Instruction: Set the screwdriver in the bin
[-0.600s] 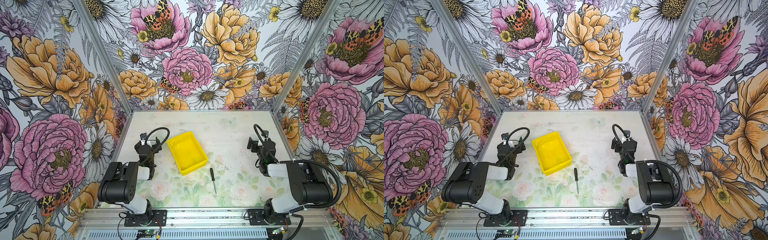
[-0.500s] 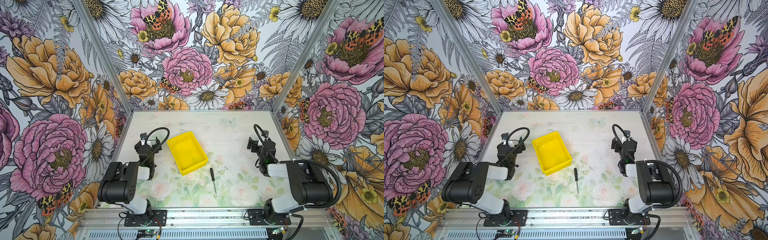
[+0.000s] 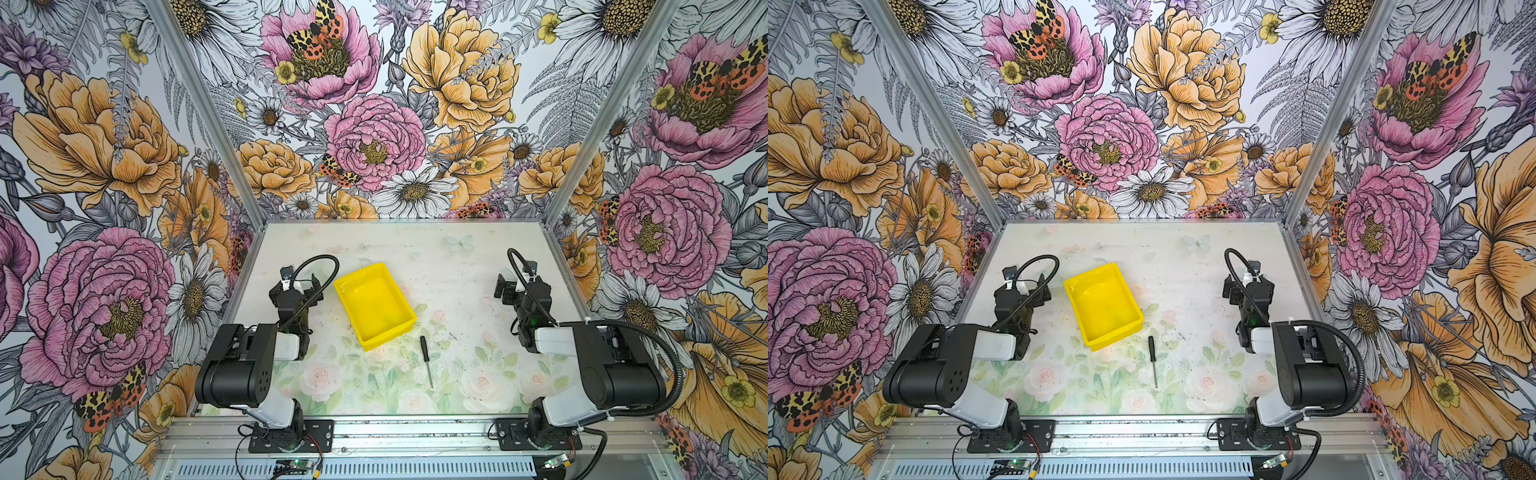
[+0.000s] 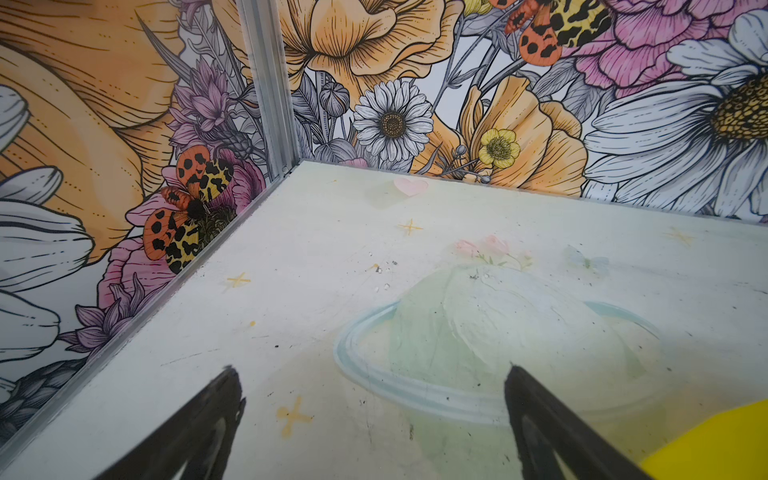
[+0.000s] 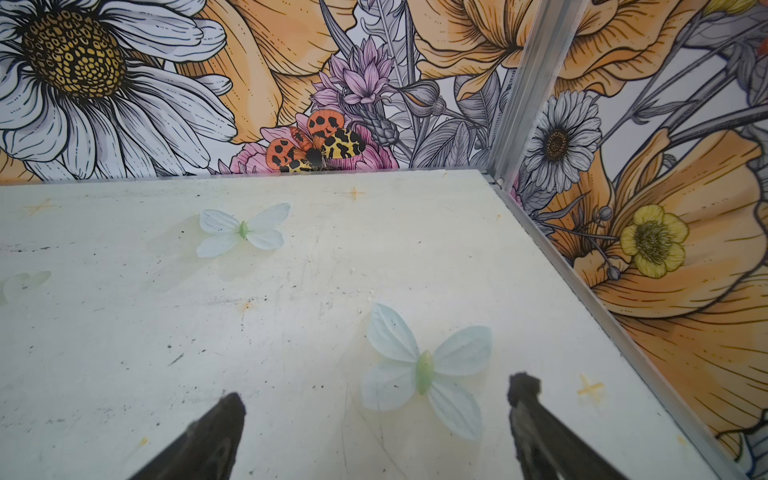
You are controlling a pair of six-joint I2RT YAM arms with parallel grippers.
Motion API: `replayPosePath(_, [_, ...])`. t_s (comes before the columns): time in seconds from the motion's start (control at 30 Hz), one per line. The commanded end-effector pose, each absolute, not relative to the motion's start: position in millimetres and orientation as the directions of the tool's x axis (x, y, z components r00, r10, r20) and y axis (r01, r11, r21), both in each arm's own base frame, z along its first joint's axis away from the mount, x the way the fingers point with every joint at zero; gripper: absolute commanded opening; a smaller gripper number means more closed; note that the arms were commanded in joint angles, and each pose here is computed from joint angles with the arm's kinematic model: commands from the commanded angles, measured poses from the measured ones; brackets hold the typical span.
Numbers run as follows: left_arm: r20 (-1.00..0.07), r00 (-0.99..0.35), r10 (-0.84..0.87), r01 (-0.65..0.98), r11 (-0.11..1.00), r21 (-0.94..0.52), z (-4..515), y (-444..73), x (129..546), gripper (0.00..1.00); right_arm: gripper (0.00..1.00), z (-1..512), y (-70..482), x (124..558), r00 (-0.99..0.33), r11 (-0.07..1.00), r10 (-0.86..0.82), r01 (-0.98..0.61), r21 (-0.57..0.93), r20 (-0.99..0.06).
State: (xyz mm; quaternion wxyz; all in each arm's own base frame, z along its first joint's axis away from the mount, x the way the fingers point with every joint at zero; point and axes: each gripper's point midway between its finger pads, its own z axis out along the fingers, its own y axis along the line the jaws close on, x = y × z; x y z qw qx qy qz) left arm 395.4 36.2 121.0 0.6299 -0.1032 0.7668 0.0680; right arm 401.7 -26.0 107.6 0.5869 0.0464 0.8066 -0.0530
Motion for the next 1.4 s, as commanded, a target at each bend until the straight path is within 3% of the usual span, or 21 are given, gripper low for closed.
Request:
replayPosePath(0.0, [-0.986,-0.157,-0.060,-0.248,0.969,-0.019,131,35,400,0.99,0.99,111,-26,403,-0.284,0.992,0.012,0.127,-0.026,-0.959])
replayPosePath(0.5, [-0.986,-0.156,-0.060,-0.247,0.969,-0.020,132,36,400,0.99,0.99,113,-26,402,-0.277,0.991,0.009,0.129,-0.028,-0.961])
replayPosePath(0.7, [-0.986,-0.150,-0.075,-0.290,0.957,-0.029,147,43,395,0.99,1.00,139,-24,400,-0.304,0.983,-0.023,0.168,-0.077,-0.952])
replayPosePath(0.9, [-0.946,-0.287,-0.150,-0.302,0.951,-0.059,157,45,386,0.99,0.99,177,-14,384,-0.317,0.979,0.037,0.202,-0.029,-0.948])
replayPosePath(1.1, [-0.911,-0.362,-0.198,-0.195,0.972,-0.133,164,16,364,0.99,0.99,167,-10,359,-0.527,0.949,0.222,0.308,0.059,-0.821])
replayPosePath(1.37, [-0.890,-0.430,-0.151,-0.042,0.988,-0.147,175,-30,338,0.99,0.99,145,63,318,-0.675,0.983,0.182,0.148,0.111,-0.715])
